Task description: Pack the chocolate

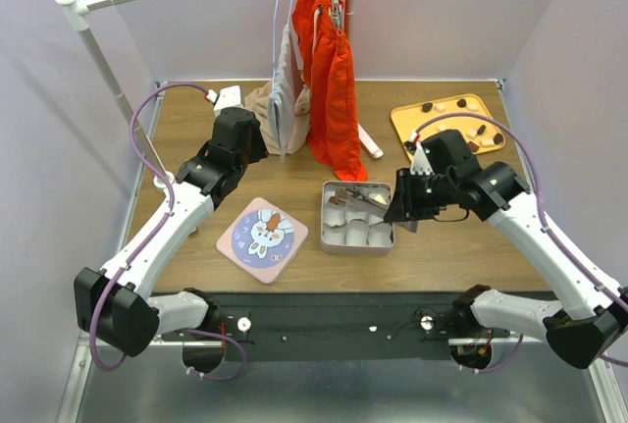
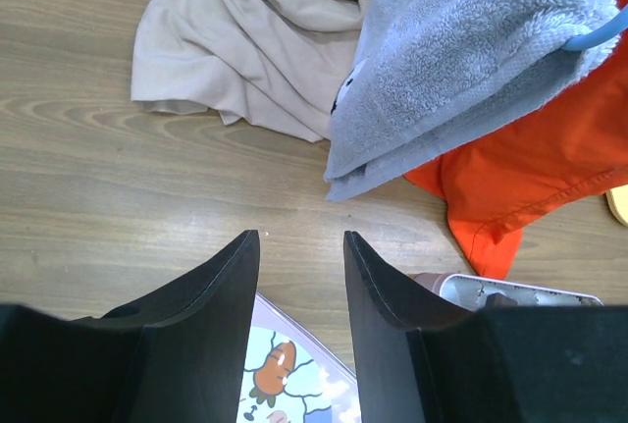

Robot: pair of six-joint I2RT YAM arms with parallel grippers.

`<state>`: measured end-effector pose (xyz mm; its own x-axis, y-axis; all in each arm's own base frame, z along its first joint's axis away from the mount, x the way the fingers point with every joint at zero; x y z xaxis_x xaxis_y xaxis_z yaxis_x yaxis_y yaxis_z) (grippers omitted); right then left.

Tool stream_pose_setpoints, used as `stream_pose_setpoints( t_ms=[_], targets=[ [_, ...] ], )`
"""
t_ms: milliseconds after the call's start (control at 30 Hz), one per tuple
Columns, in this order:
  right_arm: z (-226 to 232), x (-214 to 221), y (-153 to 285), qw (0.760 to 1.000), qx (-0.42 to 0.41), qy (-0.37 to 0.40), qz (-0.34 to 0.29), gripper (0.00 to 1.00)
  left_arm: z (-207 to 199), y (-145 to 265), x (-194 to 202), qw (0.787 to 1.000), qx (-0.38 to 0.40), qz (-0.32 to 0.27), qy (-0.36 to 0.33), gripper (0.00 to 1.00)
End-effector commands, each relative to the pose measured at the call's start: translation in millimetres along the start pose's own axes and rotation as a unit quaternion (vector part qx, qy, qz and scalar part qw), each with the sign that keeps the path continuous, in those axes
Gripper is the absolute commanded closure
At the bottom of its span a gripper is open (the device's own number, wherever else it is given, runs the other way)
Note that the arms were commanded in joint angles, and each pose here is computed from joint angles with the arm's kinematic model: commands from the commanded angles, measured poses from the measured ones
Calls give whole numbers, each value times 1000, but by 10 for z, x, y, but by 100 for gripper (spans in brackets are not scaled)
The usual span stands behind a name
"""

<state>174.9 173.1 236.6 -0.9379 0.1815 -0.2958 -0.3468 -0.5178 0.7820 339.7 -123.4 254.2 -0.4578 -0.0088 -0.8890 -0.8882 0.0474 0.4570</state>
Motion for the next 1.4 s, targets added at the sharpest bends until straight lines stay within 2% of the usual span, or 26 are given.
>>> stream_pose_setpoints(
  t_ms=[0,400,767,1133,1367],
  targets=[
    [-10,108,-140,999,35,7,12,75,74,36,-18,1000,-15,-3,8,51],
    [13,74,-274,998,53,16,19,65,96,18,-40,1000,-22,-2,0,51],
    [100,121,-297,997,52,35,34,65,104,-16,-30,1000,-25,0,-3,51],
    [119,142,-322,997,54,39,36,50,109,-10,4,1000,-23,1,-2,51],
    [147,51,-232,997,62,39,10,53,108,-9,8,1000,-22,2,-2,51]
  ],
)
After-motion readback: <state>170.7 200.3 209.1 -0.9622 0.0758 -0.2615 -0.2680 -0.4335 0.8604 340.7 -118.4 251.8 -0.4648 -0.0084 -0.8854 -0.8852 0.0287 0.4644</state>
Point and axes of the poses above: each gripper's point midway between its finger pads, its own y axis back along the fingers, its own z axis along the line the jaws close on, x = y × z, the point moved 2 cm from there along y, back along the fingers, and after that the axes turned 15 degrees about -y, right-handed, at the moved point
